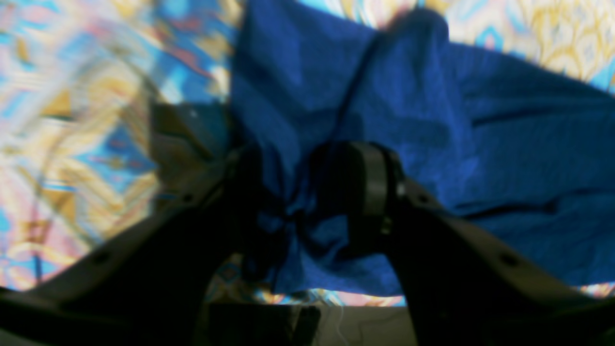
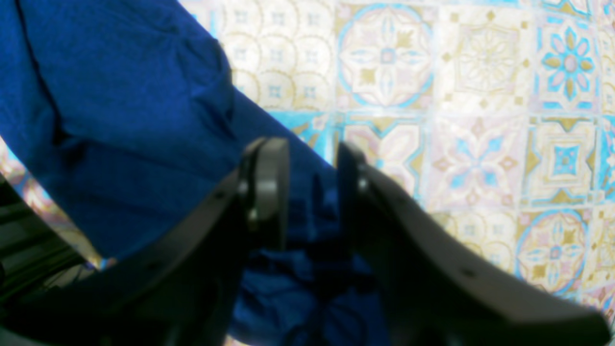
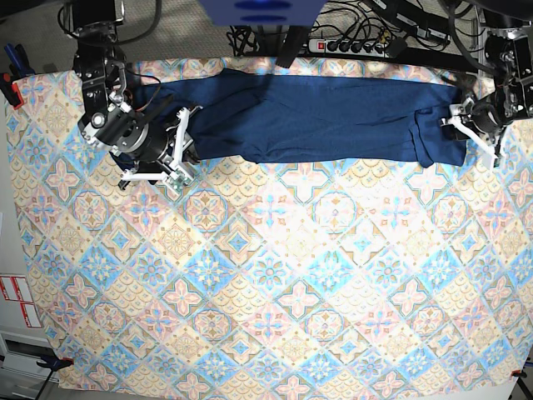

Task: Fold the T-shirt properly
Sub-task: 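Grasp the shirt end with the left gripper and tuck the sleeve cuff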

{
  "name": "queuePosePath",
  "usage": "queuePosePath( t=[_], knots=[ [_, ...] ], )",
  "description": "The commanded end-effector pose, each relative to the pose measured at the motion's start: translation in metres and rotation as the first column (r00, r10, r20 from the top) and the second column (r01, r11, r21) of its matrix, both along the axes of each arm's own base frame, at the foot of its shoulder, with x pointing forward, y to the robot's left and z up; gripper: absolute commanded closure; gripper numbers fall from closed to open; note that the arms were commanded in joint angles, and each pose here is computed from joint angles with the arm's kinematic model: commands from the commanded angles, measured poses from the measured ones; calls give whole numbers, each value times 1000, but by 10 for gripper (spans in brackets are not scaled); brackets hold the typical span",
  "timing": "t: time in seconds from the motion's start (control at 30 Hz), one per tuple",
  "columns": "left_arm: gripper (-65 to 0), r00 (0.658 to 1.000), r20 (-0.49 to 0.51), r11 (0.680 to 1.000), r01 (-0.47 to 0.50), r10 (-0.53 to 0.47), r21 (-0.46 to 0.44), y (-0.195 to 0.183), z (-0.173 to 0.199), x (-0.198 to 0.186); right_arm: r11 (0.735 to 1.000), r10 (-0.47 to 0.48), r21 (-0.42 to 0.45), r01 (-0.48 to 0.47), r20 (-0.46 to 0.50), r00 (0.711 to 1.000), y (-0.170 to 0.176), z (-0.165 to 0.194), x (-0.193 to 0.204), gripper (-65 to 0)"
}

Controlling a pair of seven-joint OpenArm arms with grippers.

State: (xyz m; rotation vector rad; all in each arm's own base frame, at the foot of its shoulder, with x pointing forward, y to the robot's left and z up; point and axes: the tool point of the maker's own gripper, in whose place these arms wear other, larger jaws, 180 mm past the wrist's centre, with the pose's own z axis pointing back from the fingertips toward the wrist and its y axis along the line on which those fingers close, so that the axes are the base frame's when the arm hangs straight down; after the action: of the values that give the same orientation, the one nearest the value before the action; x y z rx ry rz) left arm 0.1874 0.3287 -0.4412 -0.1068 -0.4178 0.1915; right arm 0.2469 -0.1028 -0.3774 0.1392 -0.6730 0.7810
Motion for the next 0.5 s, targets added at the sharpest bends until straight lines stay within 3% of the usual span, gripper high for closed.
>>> queuePosePath(
  t=[0.0,0.27,0.47],
  knots=[
    [-279,1000,16,1000,-6,6,26,12,7,4,1000,2,13,-3,37,999,0,10,7,-173],
    [-279,1000,13,999,-6,5,48,23,13,3,1000,4,11,-4,37,999,0,9,7,-173],
    [-279,997,32,994,-67,64,86,50,25,-4,1000,4,11,-4,37,999,0,9,7,-173]
  ],
)
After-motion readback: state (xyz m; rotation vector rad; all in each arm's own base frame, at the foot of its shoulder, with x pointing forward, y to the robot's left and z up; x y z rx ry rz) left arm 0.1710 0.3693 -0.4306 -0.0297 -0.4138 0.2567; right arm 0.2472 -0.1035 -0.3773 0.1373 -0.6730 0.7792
